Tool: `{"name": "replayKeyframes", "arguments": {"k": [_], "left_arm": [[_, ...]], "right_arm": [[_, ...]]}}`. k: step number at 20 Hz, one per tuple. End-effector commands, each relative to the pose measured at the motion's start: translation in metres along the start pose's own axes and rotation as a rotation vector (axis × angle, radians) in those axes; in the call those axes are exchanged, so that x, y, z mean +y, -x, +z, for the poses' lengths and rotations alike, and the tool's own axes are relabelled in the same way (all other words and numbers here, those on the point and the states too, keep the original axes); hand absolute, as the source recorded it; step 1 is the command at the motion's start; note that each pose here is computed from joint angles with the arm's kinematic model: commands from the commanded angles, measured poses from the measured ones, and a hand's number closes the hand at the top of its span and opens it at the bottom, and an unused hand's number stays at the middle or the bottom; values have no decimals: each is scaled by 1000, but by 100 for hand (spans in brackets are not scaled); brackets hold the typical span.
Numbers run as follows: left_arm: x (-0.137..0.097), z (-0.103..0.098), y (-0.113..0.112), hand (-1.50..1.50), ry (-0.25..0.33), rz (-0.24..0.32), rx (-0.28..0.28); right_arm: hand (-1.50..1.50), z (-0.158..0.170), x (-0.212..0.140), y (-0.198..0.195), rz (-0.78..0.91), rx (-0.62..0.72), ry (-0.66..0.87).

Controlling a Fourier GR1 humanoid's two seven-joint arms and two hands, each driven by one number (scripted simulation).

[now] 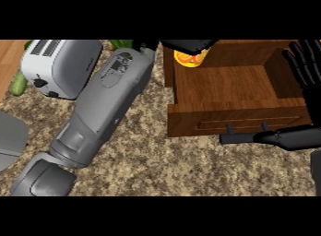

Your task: Pick up the cup, place it into the drawer and close the drawer

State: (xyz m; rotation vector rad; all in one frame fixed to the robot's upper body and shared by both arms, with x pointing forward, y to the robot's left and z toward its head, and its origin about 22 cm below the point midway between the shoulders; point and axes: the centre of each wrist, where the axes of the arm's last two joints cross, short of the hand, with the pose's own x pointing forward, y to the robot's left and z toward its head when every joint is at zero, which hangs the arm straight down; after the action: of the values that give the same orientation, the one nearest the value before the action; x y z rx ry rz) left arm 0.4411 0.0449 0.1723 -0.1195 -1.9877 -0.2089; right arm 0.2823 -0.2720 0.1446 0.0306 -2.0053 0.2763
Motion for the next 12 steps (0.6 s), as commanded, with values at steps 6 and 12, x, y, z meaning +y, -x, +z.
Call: {"name": "replayKeyframes", "arguments": {"k": [6, 12], "left_arm": [[-15, -6, 10, 150, 60, -141, 191], [-6, 17, 48, 150, 131, -206, 272]], "right_arm": [[-150, -16, 2, -13, -21, -37, -53], [-150, -25, 21, -9, -38, -59, -103]]}}
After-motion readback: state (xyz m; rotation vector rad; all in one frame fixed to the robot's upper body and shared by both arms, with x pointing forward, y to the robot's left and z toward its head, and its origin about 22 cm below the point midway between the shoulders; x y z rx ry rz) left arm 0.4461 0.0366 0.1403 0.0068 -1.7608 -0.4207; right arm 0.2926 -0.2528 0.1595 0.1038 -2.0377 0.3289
